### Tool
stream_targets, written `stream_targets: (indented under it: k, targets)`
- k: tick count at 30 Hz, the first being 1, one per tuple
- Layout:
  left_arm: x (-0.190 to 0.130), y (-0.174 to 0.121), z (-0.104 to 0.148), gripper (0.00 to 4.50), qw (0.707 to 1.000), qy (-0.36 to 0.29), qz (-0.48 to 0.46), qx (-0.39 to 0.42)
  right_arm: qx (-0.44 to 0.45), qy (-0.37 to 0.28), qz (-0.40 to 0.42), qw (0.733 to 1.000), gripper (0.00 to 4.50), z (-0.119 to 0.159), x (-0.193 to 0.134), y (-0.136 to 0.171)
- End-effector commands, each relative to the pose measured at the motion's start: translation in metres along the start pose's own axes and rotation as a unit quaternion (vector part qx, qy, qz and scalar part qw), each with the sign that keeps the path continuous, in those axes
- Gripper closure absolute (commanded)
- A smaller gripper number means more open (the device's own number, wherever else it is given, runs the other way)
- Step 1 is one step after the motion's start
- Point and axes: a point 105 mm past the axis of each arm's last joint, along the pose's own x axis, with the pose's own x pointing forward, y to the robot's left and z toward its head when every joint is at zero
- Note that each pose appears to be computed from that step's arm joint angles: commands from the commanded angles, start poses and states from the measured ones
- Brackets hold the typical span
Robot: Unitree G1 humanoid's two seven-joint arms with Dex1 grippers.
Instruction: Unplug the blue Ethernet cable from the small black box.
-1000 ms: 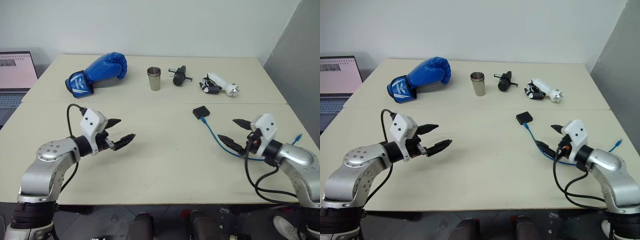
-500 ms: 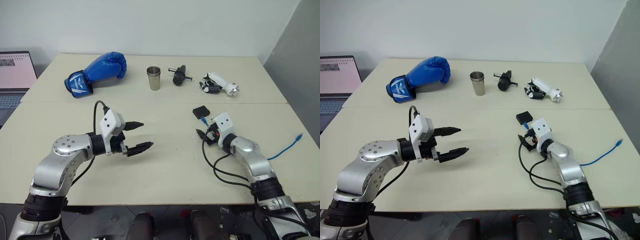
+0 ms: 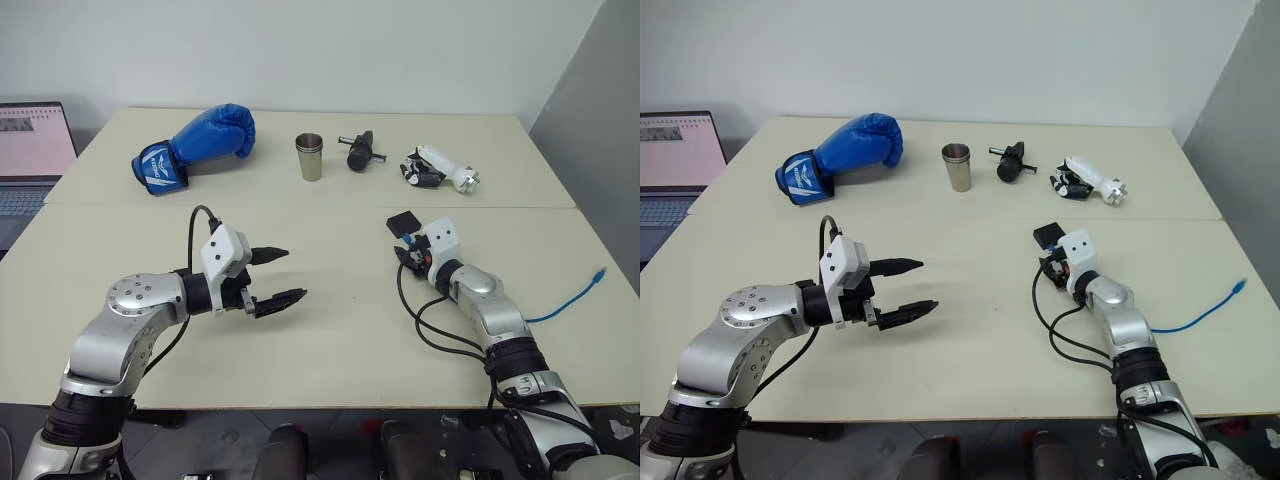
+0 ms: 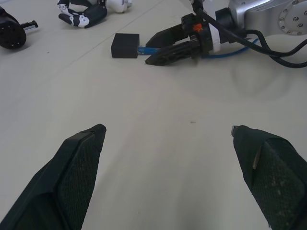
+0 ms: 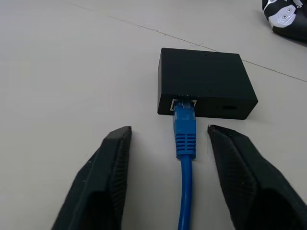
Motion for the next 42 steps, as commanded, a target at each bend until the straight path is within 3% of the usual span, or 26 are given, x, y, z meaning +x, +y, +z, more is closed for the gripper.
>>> stream_targets:
  k: [1, 5, 7, 9, 11, 14, 17, 19, 36, 42]
  targets:
    - [-0.004, 0.003, 0.005, 0.0, 1.0, -0.006, 0.004, 0.011, -0.001, 0.015, -0.02, 1.0, 2.99, -0.002, -0.005, -0.011]
    - [-0.005, 0.005, 0.002, 0.0, 1.0, -0.004, 0.005, 0.001, -0.02, 0.014, -0.016, 1.0, 3.82, 0.001, -0.007, -0.012]
    - [-0.007, 0.01, -0.001, 0.0, 0.999, -0.009, 0.007, -0.034, -0.109, -0.029, 0.04, 0.993, 4.25, 0.025, -0.015, 0.002]
    - [-0.009, 0.01, -0.002, 0.0, 0.996, -0.022, 0.0, -0.086, -0.208, -0.079, 0.095, 0.97, 4.38, 0.047, -0.026, 0.021]
    - [-0.011, 0.01, 0.001, 0.0, 0.99, -0.039, -0.015, -0.135, -0.283, -0.123, 0.139, 0.941, 4.38, 0.064, -0.036, 0.038]
    - [-0.014, 0.013, 0.008, 0.0, 0.975, -0.067, -0.035, -0.207, -0.408, -0.185, 0.208, 0.869, 4.38, 0.079, -0.054, 0.067]
    - [-0.014, 0.015, 0.014, 0.0, 0.965, -0.082, -0.052, -0.244, -0.47, -0.23, 0.262, 0.811, 4.38, 0.086, -0.068, 0.089]
    - [-0.012, 0.015, 0.023, 0.0, 0.96, -0.097, -0.063, -0.255, -0.482, -0.252, 0.285, 0.789, 4.38, 0.091, -0.074, 0.1]
    - [0.001, 0.003, 0.044, 0.0, 0.944, -0.113, -0.12, -0.285, -0.507, -0.321, 0.331, 0.729, 4.38, 0.121, -0.081, 0.132]
    - [-0.001, -0.002, 0.045, 1.14, 0.94, -0.107, -0.133, -0.294, -0.518, -0.326, 0.336, 0.716, 4.38, 0.12, -0.081, 0.136]
